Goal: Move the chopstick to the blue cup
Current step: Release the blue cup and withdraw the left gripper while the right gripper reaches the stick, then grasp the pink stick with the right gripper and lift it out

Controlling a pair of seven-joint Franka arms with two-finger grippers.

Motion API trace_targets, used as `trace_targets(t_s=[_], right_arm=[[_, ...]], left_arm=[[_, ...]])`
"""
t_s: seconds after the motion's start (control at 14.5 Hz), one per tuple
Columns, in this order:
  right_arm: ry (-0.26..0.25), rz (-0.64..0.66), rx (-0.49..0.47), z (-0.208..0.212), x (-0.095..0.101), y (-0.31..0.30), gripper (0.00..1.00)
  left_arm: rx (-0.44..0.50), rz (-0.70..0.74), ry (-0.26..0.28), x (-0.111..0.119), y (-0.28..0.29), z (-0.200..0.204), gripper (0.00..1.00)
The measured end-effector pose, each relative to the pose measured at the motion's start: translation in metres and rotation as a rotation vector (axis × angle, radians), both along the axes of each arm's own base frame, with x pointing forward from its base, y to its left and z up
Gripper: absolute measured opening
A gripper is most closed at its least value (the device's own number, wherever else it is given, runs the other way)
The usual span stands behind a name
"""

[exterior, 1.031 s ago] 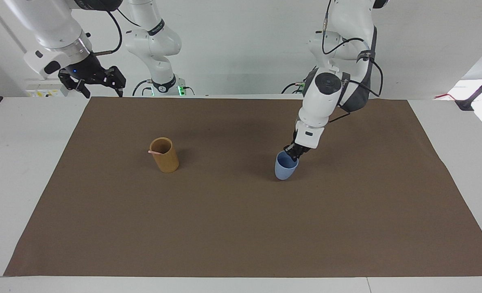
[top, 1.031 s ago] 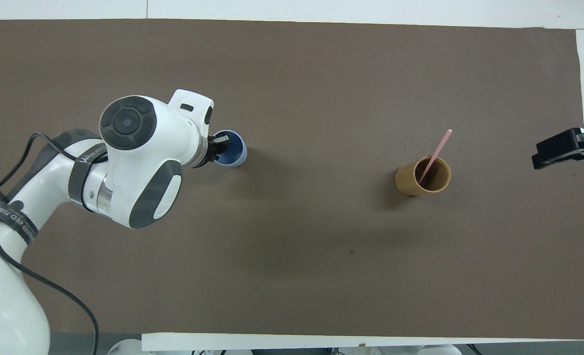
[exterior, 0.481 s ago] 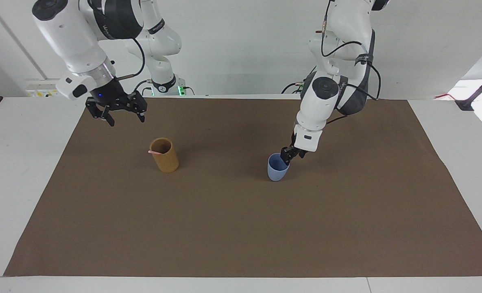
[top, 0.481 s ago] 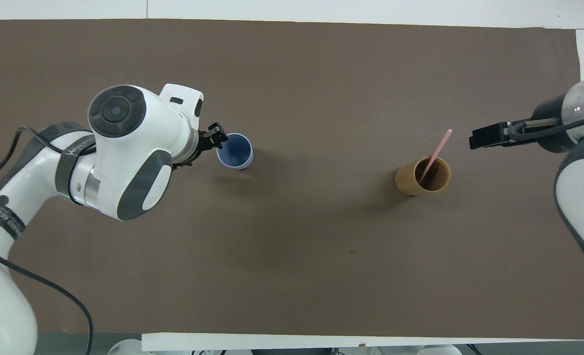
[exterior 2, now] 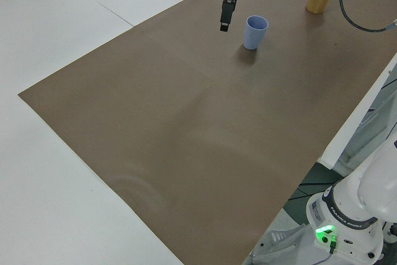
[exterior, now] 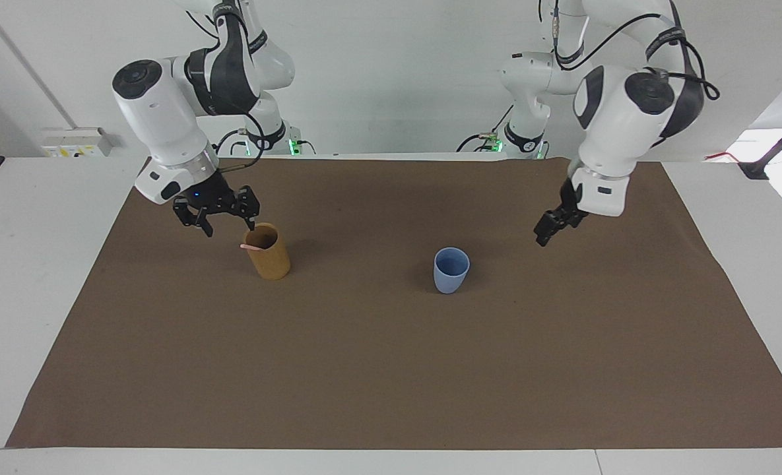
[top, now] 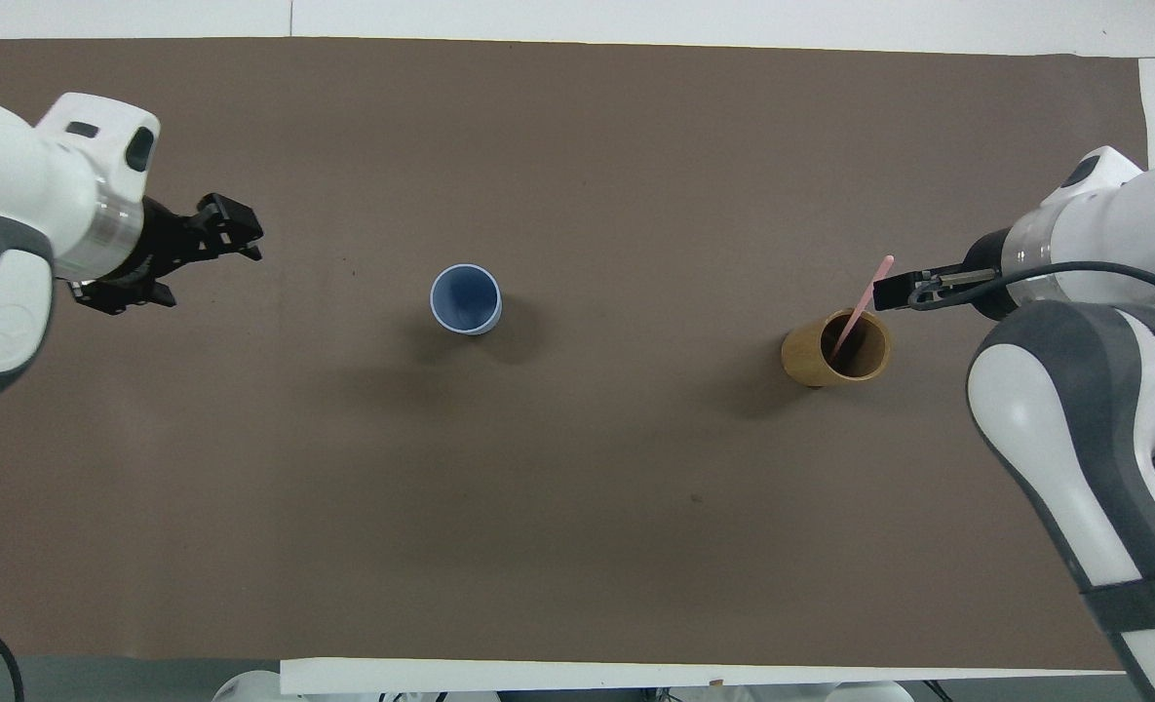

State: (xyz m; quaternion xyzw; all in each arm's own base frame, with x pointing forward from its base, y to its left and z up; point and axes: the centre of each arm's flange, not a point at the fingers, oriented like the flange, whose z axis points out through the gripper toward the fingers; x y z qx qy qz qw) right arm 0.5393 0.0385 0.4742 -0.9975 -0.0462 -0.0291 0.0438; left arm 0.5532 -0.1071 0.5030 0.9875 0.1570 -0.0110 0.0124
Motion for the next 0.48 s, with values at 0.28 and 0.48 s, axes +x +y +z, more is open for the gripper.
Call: trace_targets(t_s=[0.28, 0.48], right_arm=[[-0.023, 0.022, 0.001, -0.006, 0.005, 0.014, 0.85], [-0.036, 0.024, 0.002, -0.014, 0.01, 0.017, 0.83]], left_arm=[[-0.008, -0.191, 0.024, 0.007, 0.079, 0.037, 1.0], [-0.01, -0.215, 0.021, 0.007, 0.1, 0.065, 1.0]])
